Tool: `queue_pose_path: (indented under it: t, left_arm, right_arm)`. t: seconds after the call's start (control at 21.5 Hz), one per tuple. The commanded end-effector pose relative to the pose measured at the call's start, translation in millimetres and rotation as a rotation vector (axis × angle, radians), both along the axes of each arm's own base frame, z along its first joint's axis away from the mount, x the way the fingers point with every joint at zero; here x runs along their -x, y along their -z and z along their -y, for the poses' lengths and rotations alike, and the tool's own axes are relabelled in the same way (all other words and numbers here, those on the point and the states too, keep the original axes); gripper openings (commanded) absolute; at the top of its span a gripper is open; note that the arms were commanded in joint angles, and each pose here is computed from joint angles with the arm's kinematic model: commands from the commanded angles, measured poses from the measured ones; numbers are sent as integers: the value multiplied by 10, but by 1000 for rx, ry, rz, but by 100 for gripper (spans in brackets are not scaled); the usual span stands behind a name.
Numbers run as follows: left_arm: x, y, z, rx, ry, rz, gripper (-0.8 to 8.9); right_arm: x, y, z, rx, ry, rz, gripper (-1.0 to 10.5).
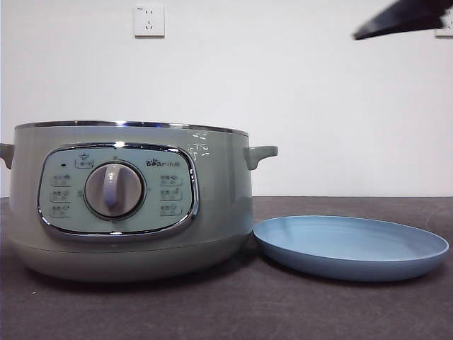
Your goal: Take the pumpkin out from the steamer,put the pumpkin in the blue plate,close the lid
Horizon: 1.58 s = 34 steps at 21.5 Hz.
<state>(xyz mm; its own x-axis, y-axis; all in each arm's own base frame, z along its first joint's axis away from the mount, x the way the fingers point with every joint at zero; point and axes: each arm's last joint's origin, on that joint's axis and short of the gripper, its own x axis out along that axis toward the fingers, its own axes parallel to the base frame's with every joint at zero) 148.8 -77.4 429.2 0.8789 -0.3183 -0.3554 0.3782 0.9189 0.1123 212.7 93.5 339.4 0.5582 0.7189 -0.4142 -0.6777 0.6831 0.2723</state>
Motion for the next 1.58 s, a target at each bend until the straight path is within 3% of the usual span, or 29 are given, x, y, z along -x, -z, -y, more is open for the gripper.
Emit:
queue_pose_path:
  t: [0.05, 0.56, 0.88, 1.07, 1.4, 1.58]
  left_arm:
    - [142, -138, -92, 11, -32, 84, -8]
    - [480, -182, -329, -28, -179, 127, -8]
    - [689, -204, -462, -24, -232, 161, -8]
    - [691, -193, -461, -29, -227, 151, -8]
    - [696, -170, -464, -43, -226, 130, -8]
    - [702, -147, -467, -50, -226, 108, -8]
  right_arm:
    - [-127, -75, -253, 47, -69, -3, 725]
    - [-516, -158, -1417, 354, -247, -46, 724]
    - [-736, 403, -2149, 543, -346, -29, 724]
    - [-715, 744, -2408, 649, -398, 7, 724]
    - [-790, 1204, -2561, 717, -437, -50, 701]
    - [-790, 1220, -2568, 719, -438, -51, 21]
